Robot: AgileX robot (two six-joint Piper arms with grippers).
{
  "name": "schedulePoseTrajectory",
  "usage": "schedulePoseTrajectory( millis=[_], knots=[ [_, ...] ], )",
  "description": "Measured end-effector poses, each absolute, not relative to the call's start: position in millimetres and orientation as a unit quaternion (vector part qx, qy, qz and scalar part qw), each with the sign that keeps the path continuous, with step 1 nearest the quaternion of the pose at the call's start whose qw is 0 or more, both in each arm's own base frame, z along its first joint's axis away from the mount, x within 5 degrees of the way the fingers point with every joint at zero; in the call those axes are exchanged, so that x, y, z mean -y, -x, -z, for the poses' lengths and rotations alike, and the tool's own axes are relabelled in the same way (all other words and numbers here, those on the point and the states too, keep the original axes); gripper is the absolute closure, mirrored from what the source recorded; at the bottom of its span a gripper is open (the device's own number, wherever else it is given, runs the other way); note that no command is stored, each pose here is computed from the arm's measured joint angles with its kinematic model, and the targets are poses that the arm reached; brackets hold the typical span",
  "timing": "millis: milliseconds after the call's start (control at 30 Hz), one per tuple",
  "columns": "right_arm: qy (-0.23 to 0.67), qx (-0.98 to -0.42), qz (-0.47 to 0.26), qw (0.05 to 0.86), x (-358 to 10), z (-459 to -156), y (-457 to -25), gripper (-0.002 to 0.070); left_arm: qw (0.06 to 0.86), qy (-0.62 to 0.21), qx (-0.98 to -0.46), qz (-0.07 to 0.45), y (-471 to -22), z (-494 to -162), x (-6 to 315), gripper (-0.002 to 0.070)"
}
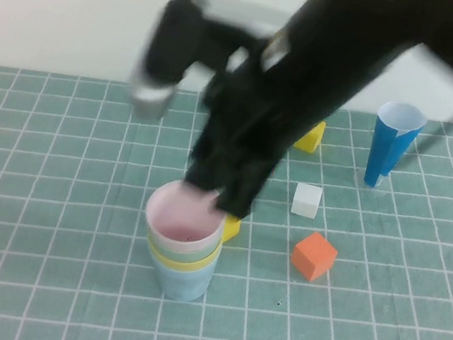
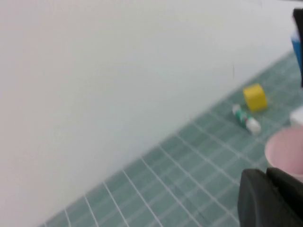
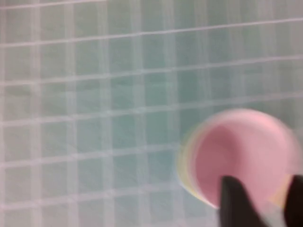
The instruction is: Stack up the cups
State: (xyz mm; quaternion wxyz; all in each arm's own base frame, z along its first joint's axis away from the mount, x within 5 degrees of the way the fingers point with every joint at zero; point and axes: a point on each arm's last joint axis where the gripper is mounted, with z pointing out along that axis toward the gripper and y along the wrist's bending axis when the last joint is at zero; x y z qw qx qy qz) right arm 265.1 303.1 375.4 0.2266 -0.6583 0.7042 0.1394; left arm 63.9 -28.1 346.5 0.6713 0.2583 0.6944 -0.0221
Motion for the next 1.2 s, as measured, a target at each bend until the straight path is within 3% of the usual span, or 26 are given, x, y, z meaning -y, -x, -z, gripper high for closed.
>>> schedulePoseTrajectory(
  millis=[67,133,267,400,600,767,1000,1200],
  knots=[
    [0.650,-0.706,-0.085,0.268,-280.2,-405.3,-256.9,0.0554,0.692,-0.251,-0.677,0.024,-53.2,-350.2,24.9,0.0675],
    [0.634,-0.710,-0.028,0.305,-253.2,-432.6,-246.1,0.0619,0.703,-0.245,-0.667,0.028,-44.0,-351.7,22.2,0.0675],
    [0.599,-0.719,0.040,0.349,-204.9,-464.5,-218.6,0.0664,0.715,-0.222,-0.660,0.064,-27.6,-345.1,19.2,0.0675],
    [0.574,-0.738,0.043,0.352,-167.5,-465.0,-185.5,0.0670,0.705,-0.208,-0.671,0.097,-24.9,-322.4,20.6,0.0675],
    [0.550,-0.753,0.023,0.362,-126.5,-409.8,-143.4,0.0672,0.678,-0.170,-0.700,0.146,-40.4,-276.0,26.6,0.0676],
    [0.533,-0.734,-0.015,0.421,-99.8,-352.4,-110.5,0.0673,0.671,-0.124,-0.711,0.171,-50.4,-246.8,27.2,0.0676],
    [0.510,-0.738,-0.069,0.437,-79.3,-287.7,-81.1,0.0675,0.678,-0.110,-0.707,0.168,-53.1,-240.6,25.7,0.0676],
    [0.489,-0.769,-0.082,0.403,-73.7,-255.8,-75.0,0.0676,0.681,-0.119,-0.705,0.158,-53.2,-240.9,25.5,0.0676]
  ],
)
